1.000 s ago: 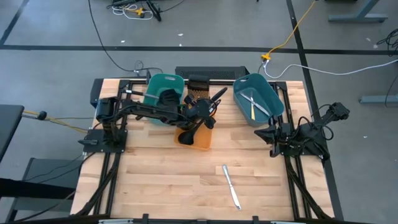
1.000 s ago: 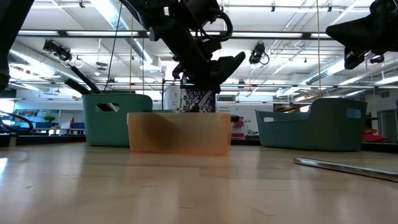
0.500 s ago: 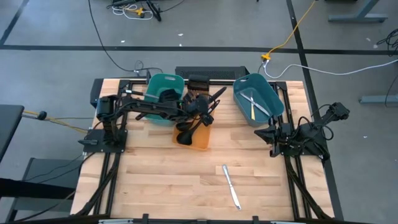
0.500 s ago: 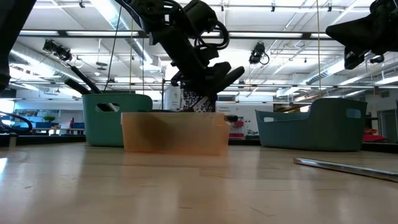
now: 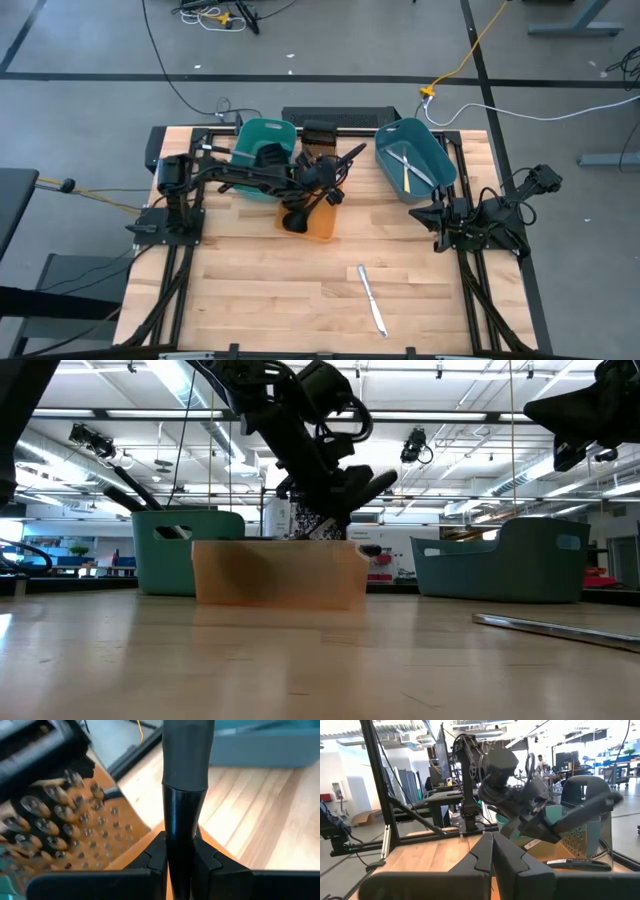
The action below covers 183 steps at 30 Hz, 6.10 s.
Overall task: Pick & Place Kitchen Items
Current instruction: Put the black ladle into the orange bin, then put the silver knife into the blue bin
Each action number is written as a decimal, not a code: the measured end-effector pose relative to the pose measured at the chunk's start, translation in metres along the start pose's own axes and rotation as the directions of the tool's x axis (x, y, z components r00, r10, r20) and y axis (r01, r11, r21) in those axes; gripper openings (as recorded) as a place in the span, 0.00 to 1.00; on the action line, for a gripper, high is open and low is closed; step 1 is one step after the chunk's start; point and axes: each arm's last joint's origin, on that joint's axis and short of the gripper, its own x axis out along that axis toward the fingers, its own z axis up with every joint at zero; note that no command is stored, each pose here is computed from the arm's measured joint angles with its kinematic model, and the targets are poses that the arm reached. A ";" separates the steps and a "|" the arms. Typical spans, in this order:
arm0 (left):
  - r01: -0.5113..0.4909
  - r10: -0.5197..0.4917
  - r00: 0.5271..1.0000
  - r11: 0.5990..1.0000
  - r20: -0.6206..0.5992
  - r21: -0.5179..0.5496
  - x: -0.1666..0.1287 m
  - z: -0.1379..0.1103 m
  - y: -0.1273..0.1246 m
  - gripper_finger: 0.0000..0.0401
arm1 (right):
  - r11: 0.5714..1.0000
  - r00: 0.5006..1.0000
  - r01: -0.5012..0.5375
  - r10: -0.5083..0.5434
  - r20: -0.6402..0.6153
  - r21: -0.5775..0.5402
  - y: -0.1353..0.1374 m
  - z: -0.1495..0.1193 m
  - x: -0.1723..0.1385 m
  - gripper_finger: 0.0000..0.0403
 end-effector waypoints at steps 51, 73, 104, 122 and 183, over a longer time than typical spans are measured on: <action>0.174 -0.164 0.982 0.978 -0.093 0.113 0.003 -0.001 0.003 0.25 | 1.000 1.000 0.001 -0.001 0.000 -0.004 0.000 0.000 0.000 0.04; 0.196 -0.239 0.966 0.924 0.097 0.328 -0.199 0.099 0.032 0.02 | 1.000 1.000 -0.003 0.003 0.000 0.001 0.000 0.000 0.000 0.04; 0.525 -0.515 0.542 0.824 0.664 0.211 -0.203 -0.163 0.111 0.00 | 0.999 0.998 -0.052 0.052 -0.024 0.007 0.002 -0.003 0.000 0.03; 0.523 -0.521 0.558 0.825 0.647 0.213 -0.194 -0.178 0.110 0.03 | 0.977 0.869 -0.119 0.018 -0.495 -0.174 0.034 0.047 0.039 0.01; 0.558 -0.530 0.580 0.812 0.619 0.173 -0.192 -0.181 0.109 0.03 | 0.048 0.121 -0.992 0.055 -0.991 -0.119 0.142 -0.084 0.179 0.52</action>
